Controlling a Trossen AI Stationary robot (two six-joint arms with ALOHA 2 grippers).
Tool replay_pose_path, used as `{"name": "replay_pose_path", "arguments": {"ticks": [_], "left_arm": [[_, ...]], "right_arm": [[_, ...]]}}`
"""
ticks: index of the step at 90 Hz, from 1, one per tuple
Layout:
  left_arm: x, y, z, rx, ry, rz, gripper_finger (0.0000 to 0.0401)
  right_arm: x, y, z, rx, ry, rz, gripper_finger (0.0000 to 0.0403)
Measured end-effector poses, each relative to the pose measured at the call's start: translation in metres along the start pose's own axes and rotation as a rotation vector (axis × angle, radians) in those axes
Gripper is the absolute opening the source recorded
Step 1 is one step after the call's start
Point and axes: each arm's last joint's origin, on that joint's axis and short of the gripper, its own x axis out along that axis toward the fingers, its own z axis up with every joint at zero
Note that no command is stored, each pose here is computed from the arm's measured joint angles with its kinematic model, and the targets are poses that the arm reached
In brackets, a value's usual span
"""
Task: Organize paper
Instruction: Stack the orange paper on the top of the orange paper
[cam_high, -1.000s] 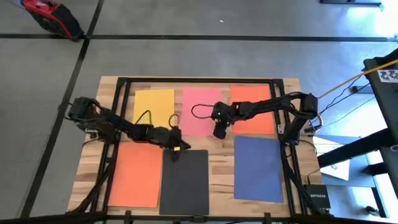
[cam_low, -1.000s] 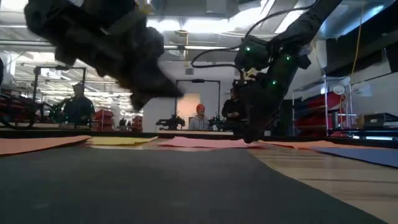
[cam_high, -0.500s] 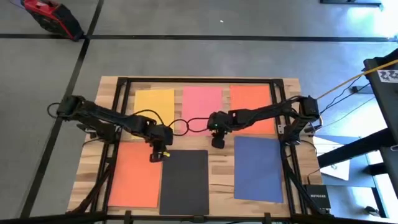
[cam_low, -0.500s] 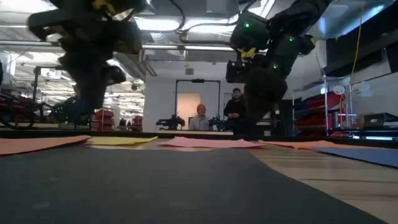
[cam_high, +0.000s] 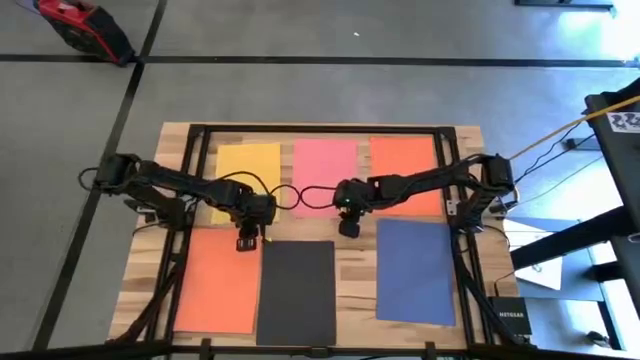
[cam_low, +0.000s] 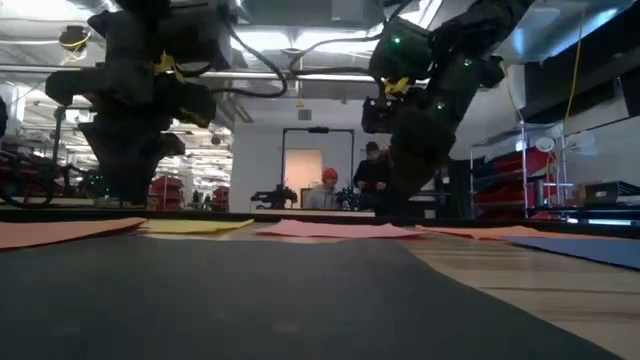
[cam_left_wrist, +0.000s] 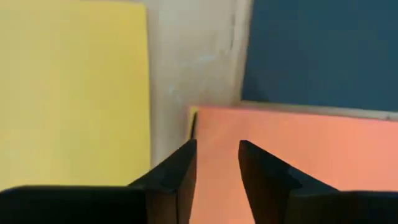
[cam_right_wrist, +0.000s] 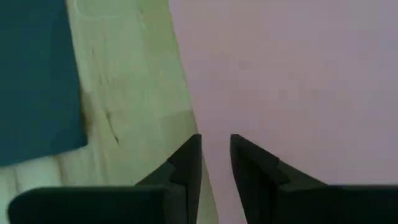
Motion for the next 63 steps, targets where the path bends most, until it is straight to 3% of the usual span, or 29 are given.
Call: {"name": "replay_pose_path", "arguments": {"ticks": [63], "left_arm": [[0.022,0.01,-0.012,-0.051,-0.017,0.003,0.0171]], "right_arm": [[0.0,0.0,0.0,0.001,0.001,0.002,0.0074]]}}
